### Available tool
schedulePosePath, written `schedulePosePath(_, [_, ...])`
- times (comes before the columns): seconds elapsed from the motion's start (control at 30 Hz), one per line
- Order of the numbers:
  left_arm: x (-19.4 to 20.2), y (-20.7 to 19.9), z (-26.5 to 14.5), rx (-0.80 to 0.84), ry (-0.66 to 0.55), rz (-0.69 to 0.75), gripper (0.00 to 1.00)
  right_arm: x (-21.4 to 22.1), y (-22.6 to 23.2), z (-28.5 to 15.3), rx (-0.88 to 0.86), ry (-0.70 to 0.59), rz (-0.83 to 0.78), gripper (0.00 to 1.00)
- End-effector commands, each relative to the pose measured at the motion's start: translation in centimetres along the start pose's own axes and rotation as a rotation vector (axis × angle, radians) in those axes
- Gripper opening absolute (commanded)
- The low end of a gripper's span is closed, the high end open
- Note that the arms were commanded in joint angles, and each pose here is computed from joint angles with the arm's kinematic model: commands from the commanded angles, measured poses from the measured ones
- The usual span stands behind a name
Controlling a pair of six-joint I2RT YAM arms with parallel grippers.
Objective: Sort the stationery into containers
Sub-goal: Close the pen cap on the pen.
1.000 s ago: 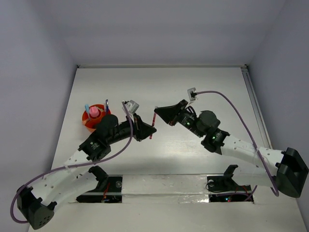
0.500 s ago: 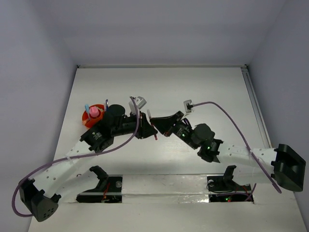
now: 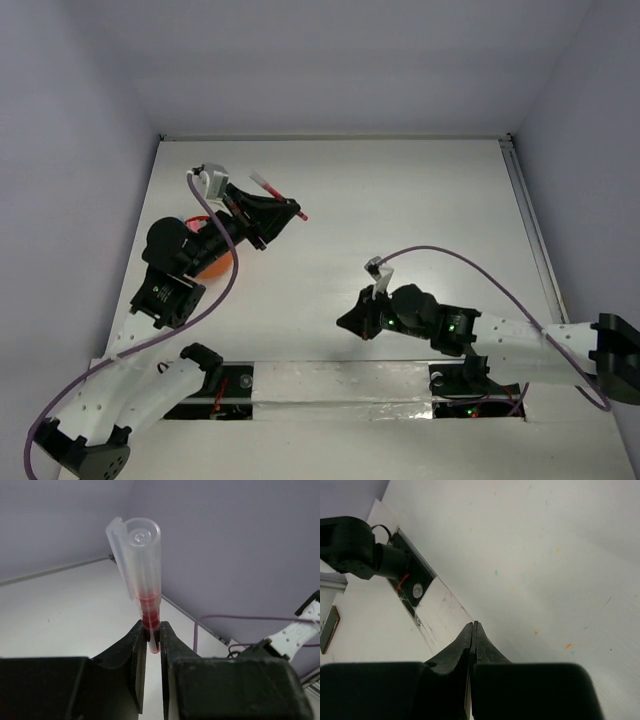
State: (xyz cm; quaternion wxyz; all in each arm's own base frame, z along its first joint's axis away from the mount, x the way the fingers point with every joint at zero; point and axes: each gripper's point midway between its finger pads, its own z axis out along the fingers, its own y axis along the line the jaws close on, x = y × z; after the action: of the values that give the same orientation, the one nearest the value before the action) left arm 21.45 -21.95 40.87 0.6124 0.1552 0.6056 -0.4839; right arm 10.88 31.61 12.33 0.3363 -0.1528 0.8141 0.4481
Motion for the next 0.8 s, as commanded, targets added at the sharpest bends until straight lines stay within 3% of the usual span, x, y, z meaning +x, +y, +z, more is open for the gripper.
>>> schedulePosePath(0.0, [3.9,0.3,-0.1,0.052,0.101,-0.041,0.0,-4.9,2.4,-1.8,-0.02,-0.07,-0.116,0.0])
schedulePosePath(0.1, [7.8,1.0,-1.0,0.067,0.193,-0.08,0.0,-9.8,3.7,-3.4,-0.08,-0.135,-0.202,0.11])
schedulePosePath(0.17, [9.6,0.7,-1.4,0.086,0.235,-0.098,0.0,-13.6,3.3,-4.2,-0.088,-0.196,-0.244,0.23])
schedulePosePath(0.2, [11.0,0.8,-1.9,0.083,0.266,-0.113,0.0,-15.3,5.5,-5.0,-0.171,-0.206,-0.275,0.3])
schedulePosePath(0.23, [11.6,0.7,-2.1,0.09,0.281,-0.117,0.0,-16.8,5.4,-5.4,-0.173,-0.228,-0.291,0.47])
schedulePosePath(0.33, [13.3,0.1,-2.7,0.115,0.327,-0.135,0.0,-20.2,8.7,-5.8,-0.281,-0.247,-0.385,0.68])
schedulePosePath(0.5, [14.9,-1.1,-3.0,0.158,0.382,-0.144,0.0,-22.9,10.9,-3.6,-0.387,-0.201,-0.432,0.81])
schedulePosePath(0.77, [15.3,-1.9,-2.8,0.185,0.393,-0.145,0.0,-23.5,13.6,-2.3,-0.547,-0.158,-0.406,0.8])
